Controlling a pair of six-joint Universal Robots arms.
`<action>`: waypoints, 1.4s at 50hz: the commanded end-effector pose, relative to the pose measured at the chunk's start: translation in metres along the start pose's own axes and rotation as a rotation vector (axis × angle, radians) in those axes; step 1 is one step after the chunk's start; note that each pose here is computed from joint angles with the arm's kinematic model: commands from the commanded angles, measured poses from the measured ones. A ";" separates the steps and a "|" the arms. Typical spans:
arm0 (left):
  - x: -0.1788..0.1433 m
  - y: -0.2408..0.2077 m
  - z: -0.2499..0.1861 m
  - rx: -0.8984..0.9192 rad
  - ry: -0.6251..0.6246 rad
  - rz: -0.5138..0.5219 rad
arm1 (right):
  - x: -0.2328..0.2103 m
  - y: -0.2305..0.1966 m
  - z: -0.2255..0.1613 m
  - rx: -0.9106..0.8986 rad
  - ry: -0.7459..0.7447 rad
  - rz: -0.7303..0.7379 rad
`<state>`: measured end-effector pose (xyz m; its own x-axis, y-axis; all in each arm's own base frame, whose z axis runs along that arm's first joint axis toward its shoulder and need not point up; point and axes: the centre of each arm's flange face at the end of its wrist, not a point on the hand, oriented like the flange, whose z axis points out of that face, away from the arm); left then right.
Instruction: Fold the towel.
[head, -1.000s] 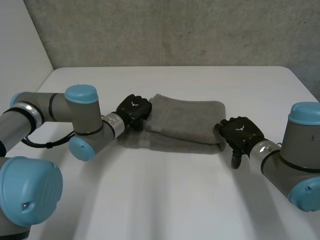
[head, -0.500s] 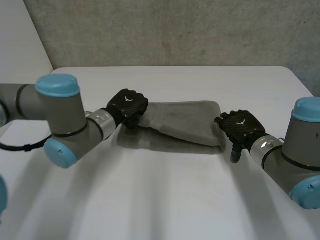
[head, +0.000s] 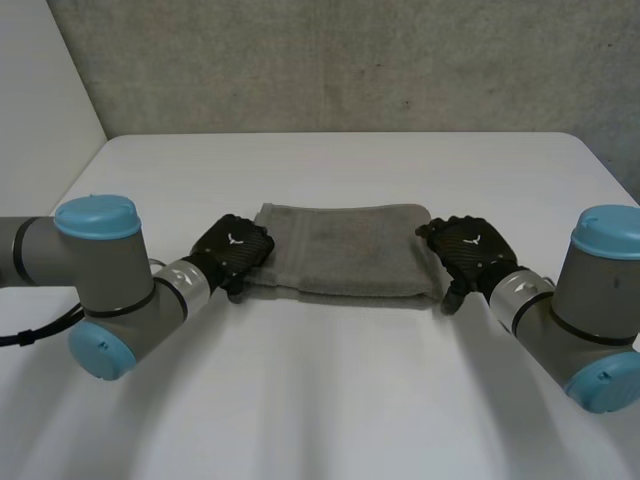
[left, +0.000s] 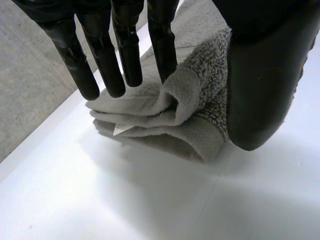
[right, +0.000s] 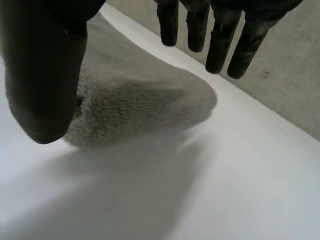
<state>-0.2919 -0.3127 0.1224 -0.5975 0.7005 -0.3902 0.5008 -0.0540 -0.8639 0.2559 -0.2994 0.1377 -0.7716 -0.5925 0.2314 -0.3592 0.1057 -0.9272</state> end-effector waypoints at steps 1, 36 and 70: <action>-0.006 -0.012 -0.010 0.014 -0.022 -0.011 | -0.007 0.008 0.007 -0.004 -0.067 0.109; -0.043 -0.039 -0.056 0.078 -0.120 -0.268 | 0.062 -0.039 -0.030 0.026 0.071 -0.158; -0.028 -0.101 -0.036 0.292 -0.020 -0.511 | -0.072 -0.070 -0.033 0.017 -0.224 -0.072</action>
<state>-0.2805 -0.3015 0.2320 -0.7669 0.6391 0.0586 -0.0085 0.0812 -0.9967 0.3472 -0.2228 0.1720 -0.4467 -0.8283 0.3382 -0.4912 -0.0889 -0.8665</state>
